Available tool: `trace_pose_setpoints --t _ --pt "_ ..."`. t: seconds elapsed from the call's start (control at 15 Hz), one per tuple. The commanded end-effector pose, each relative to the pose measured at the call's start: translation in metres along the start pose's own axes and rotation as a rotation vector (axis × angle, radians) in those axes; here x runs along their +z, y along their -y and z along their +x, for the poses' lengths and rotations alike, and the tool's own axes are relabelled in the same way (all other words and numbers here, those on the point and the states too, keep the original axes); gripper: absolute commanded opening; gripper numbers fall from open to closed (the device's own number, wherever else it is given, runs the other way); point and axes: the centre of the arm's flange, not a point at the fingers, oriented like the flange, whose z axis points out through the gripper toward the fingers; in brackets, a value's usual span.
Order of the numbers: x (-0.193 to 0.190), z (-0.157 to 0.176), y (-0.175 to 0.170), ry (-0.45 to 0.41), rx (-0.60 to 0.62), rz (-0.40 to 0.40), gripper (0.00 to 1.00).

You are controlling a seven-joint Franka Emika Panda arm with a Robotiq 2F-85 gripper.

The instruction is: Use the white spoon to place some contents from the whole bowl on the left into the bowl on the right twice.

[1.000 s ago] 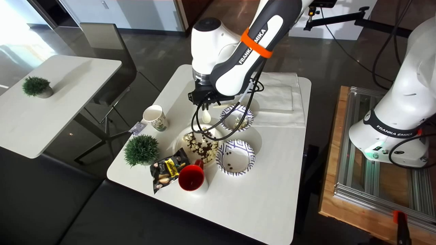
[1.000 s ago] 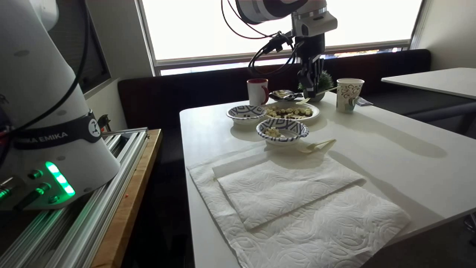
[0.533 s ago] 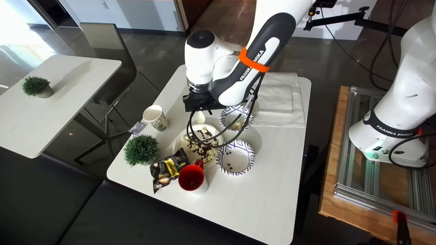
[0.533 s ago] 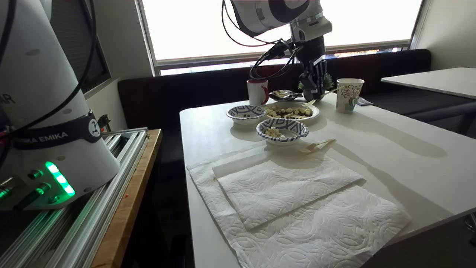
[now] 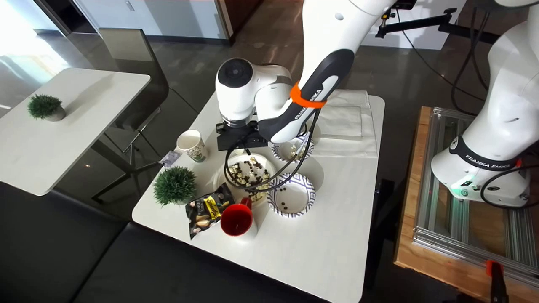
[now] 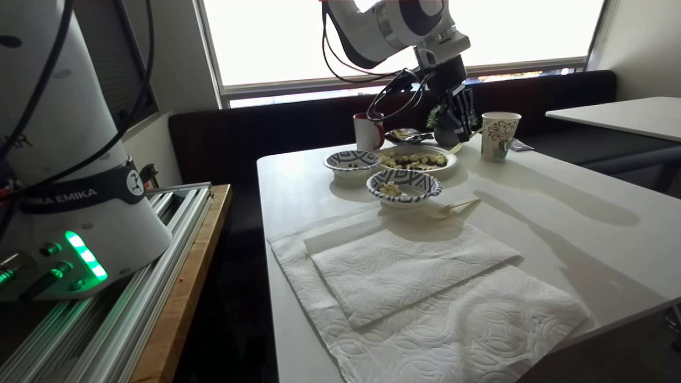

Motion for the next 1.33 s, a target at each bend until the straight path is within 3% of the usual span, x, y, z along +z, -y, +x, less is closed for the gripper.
trace_pose_setpoints --t 0.0,1.27 --pt "0.013 -0.016 0.017 -0.039 0.007 0.004 0.03" --pt "0.034 -0.055 0.037 -0.001 -0.027 0.027 0.03"
